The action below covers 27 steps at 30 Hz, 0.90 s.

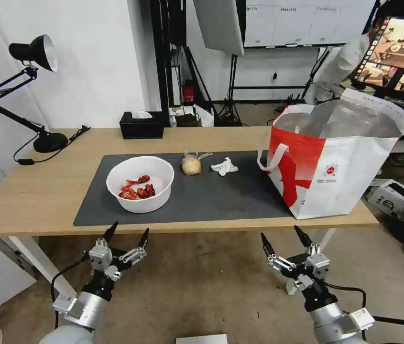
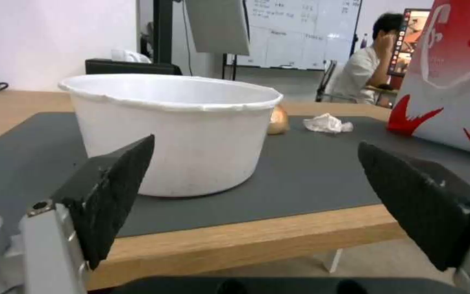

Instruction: Pick up the trash from the table and place it into the takeout bag.

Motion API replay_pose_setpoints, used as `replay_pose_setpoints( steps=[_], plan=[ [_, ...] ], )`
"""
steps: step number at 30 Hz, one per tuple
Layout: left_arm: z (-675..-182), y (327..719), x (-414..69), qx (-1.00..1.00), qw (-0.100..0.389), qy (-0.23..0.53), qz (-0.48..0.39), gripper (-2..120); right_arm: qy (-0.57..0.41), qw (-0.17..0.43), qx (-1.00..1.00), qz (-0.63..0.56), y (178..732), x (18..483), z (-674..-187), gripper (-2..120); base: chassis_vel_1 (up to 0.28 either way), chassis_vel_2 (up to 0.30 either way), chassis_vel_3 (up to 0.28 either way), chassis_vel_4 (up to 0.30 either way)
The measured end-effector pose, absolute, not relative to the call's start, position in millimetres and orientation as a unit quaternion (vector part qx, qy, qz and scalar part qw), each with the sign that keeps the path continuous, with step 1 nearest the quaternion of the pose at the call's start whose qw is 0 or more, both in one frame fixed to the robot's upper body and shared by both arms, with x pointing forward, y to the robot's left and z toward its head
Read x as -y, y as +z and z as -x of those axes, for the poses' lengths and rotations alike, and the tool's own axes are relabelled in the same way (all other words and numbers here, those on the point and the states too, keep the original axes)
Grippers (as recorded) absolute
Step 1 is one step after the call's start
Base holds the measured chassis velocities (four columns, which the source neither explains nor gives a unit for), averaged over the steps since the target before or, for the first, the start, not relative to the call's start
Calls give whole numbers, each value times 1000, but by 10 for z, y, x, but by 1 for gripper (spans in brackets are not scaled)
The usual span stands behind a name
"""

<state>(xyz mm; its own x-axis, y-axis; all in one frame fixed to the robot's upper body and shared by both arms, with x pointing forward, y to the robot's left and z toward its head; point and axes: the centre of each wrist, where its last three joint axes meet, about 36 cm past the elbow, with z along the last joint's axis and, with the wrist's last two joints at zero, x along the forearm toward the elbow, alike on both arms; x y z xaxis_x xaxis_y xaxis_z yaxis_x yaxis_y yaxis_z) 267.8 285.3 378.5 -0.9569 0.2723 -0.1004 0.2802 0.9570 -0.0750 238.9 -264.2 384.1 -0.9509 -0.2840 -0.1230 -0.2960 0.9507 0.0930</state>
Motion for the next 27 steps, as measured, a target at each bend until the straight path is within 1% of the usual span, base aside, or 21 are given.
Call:
replay_pose_setpoints(
  steps=[21,27],
  plan=[
    [-2639,3767,-2809,-989,41,-53,-136,100,55,58,-985,154,3891,2611,-2390,100,0,0,0,0],
    [-2670,3736,-2798,-987,36,-51,-147,100,39,66,-983,165,4032,2531,-2535,100,0,0,0,0]
  ],
)
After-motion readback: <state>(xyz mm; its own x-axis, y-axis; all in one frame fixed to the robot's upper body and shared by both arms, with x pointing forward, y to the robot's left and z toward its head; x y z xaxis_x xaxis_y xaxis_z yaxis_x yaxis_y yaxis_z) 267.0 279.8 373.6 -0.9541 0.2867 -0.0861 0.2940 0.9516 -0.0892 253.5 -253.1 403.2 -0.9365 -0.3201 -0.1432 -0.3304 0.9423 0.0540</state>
